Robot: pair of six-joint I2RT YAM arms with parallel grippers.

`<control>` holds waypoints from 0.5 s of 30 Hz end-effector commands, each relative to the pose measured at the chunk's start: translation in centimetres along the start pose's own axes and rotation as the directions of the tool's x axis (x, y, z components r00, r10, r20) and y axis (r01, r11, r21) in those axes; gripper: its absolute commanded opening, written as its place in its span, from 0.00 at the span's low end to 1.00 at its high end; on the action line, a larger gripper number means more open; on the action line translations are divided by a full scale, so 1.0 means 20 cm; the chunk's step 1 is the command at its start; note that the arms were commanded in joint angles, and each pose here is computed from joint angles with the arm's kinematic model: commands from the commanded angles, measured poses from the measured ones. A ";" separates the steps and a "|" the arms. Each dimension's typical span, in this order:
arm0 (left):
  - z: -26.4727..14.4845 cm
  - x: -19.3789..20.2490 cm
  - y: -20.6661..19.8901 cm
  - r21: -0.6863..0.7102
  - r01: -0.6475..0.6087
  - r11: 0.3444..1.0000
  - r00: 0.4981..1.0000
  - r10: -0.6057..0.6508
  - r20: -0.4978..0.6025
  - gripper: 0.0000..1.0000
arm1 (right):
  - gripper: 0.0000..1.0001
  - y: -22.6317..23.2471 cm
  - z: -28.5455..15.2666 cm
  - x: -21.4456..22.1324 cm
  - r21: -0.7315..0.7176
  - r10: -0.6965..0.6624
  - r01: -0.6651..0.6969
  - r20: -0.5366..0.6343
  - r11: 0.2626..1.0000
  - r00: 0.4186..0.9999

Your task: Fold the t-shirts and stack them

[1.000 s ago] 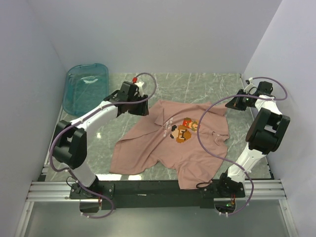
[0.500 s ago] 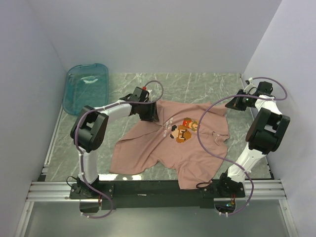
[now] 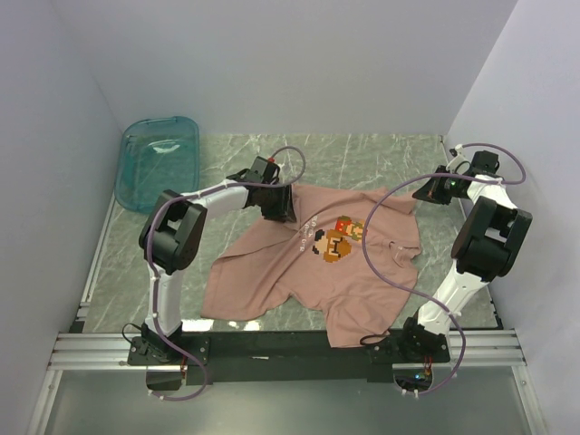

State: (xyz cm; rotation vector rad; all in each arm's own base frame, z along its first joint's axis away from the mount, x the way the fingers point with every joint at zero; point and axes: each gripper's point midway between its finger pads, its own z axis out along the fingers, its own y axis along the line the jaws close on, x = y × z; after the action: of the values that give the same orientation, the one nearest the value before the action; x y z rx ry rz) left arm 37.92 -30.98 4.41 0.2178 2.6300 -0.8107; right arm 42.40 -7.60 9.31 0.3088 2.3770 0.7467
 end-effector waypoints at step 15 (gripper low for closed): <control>-0.03 -0.01 -0.06 0.013 -0.042 0.999 0.999 0.042 -0.008 0.36 | 0.00 0.02 -0.03 -0.04 -0.022 -0.024 0.024 0.022 0.999 0.999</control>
State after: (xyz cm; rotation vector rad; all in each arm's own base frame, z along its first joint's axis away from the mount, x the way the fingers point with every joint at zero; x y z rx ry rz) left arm 36.97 -30.87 3.78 0.2430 2.6714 -0.7922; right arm 42.40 -7.60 9.31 0.3088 2.3770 0.7467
